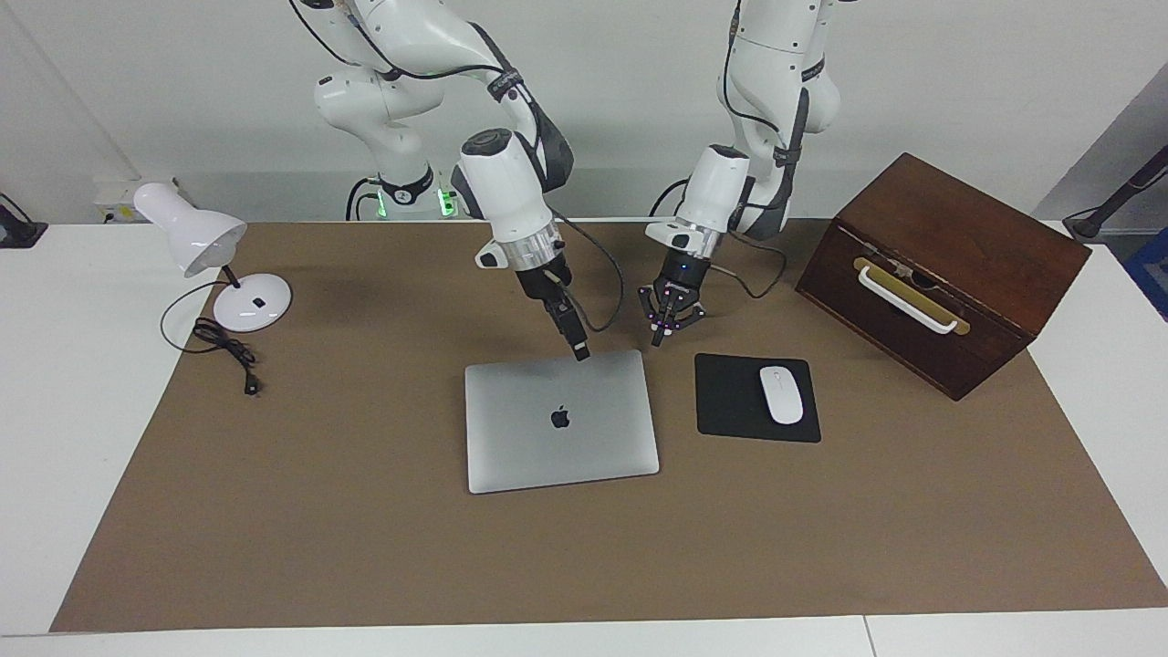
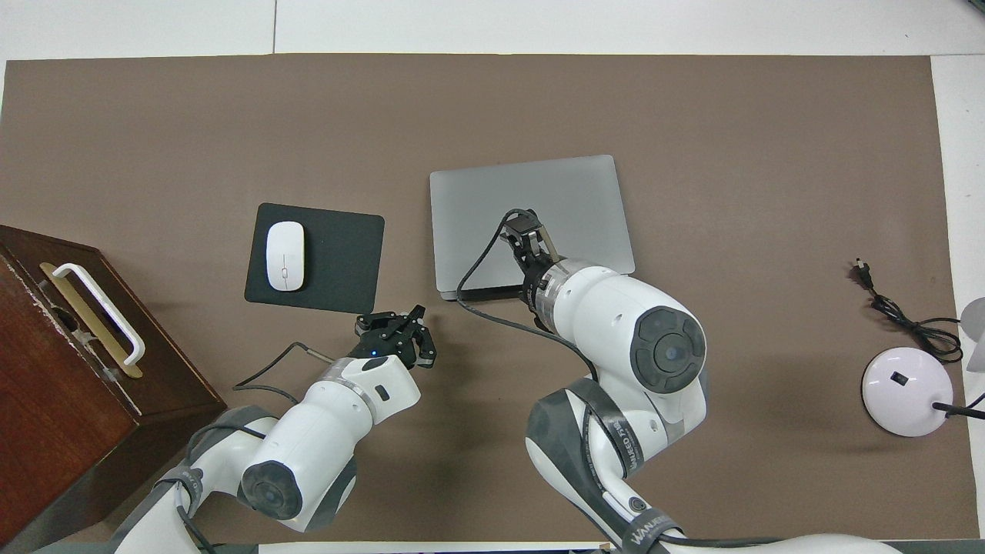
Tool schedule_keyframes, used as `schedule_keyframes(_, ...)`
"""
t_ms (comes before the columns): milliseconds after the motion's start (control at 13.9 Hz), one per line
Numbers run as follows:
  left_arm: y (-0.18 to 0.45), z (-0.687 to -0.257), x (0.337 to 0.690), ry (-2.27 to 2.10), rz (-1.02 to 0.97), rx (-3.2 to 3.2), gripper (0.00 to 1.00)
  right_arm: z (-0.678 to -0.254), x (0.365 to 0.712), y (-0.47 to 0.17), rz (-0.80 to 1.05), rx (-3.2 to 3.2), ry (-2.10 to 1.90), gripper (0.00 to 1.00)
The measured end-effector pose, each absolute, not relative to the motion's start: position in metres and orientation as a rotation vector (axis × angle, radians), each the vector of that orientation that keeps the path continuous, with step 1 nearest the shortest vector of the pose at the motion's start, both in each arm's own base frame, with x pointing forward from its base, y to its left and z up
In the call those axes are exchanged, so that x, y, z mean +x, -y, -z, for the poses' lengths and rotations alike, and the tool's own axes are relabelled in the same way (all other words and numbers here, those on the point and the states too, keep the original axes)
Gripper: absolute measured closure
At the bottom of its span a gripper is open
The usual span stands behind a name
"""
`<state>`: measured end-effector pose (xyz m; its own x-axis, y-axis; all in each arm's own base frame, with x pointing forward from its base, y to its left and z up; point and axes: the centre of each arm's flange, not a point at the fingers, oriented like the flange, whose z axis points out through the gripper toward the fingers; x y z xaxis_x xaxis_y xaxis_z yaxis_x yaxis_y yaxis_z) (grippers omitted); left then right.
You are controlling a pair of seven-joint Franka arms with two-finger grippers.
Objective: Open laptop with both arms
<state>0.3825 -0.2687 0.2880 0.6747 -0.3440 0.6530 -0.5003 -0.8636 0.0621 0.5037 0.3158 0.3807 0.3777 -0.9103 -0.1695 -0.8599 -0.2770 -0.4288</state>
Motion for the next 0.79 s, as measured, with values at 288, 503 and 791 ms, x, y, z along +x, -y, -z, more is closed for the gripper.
schedule_keyframes(288,0.286,-0.286,0.385,0.712,-0.963,2.634,0.99,-0.368,0.495,-0.316,0.105,-2.224,-1.576,0.00)
schedule_keyframes(503,0.294,-0.287,0.390,0.718,-0.971,2.623,0.99,-0.365,0.494,-0.315,0.103,-2.227,-1.581,0.00)
schedule_keyframes(791,0.299,-0.282,0.397,0.718,-0.971,2.624,0.99,-0.377,0.499,-0.312,0.178,-2.131,-1.534,0.00)
